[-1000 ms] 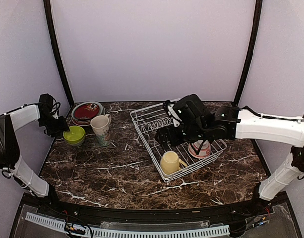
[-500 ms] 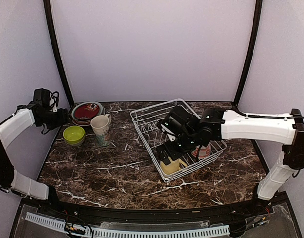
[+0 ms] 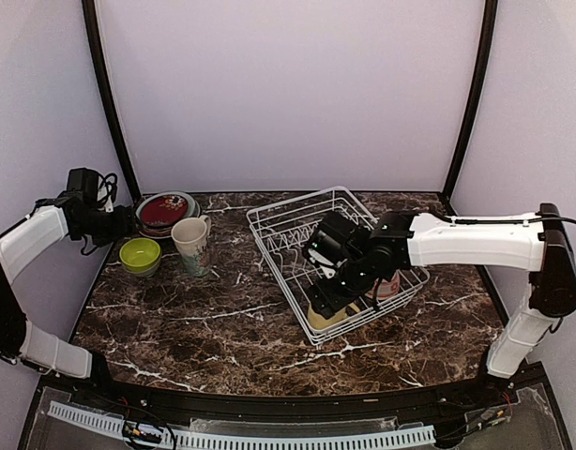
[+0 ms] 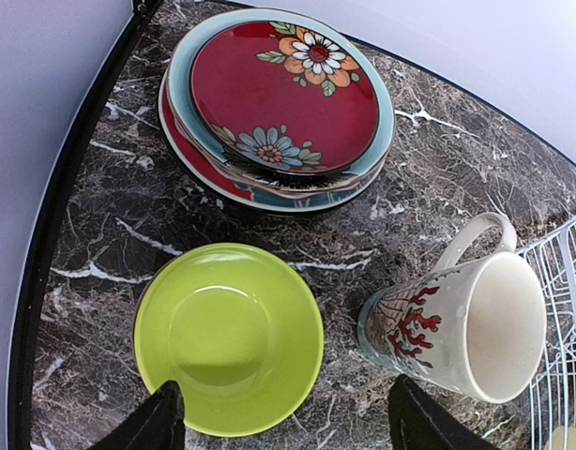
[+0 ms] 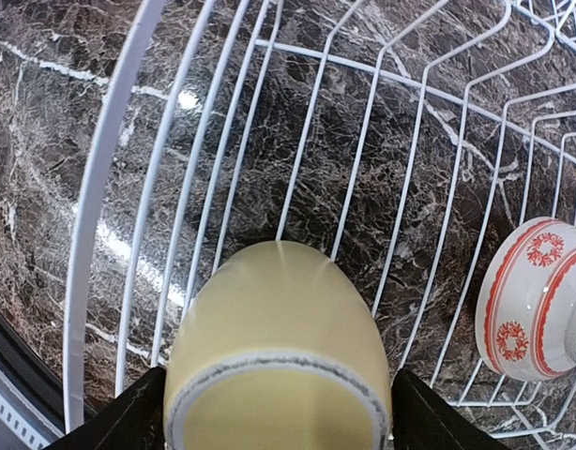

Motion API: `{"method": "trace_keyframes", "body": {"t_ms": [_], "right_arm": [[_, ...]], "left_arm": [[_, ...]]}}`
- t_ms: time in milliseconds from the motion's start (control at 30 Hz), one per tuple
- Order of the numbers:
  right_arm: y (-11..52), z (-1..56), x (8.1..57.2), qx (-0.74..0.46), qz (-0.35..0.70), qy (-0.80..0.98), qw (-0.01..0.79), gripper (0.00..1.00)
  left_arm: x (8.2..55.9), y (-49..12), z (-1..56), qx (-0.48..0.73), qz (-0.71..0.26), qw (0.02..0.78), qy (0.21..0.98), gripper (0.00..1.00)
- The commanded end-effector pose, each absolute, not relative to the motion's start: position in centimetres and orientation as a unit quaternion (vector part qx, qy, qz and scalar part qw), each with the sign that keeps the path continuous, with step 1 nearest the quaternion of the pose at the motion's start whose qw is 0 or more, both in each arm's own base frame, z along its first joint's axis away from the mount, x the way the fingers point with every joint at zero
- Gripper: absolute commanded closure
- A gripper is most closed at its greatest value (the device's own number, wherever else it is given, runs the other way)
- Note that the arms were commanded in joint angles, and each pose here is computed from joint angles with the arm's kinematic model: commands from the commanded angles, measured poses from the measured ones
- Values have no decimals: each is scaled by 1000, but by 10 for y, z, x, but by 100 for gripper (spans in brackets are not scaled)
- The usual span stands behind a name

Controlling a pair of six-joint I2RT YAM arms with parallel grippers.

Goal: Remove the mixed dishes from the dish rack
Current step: Grab the cup from the dish rack.

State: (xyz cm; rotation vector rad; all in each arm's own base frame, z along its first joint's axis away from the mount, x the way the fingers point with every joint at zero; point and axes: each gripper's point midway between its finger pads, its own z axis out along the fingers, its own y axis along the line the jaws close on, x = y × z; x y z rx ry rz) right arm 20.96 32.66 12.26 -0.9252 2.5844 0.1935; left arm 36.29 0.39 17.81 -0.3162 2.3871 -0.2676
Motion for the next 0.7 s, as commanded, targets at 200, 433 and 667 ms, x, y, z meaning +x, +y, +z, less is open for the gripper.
{"method": "trace_keyframes", "body": {"t_ms": [200, 433, 667], "right_arm": [[323, 86, 223, -288, 52, 941, 170, 20], [319, 81, 217, -290, 56, 941, 163, 1], [325, 86, 222, -286, 72, 937, 185, 26]], "left_arm": [[360, -3, 177, -106, -110, 352, 924, 26], [359, -4, 177, -105, -112, 351, 924, 26], [358, -6, 181, -100, -112, 358, 922, 25]]}}
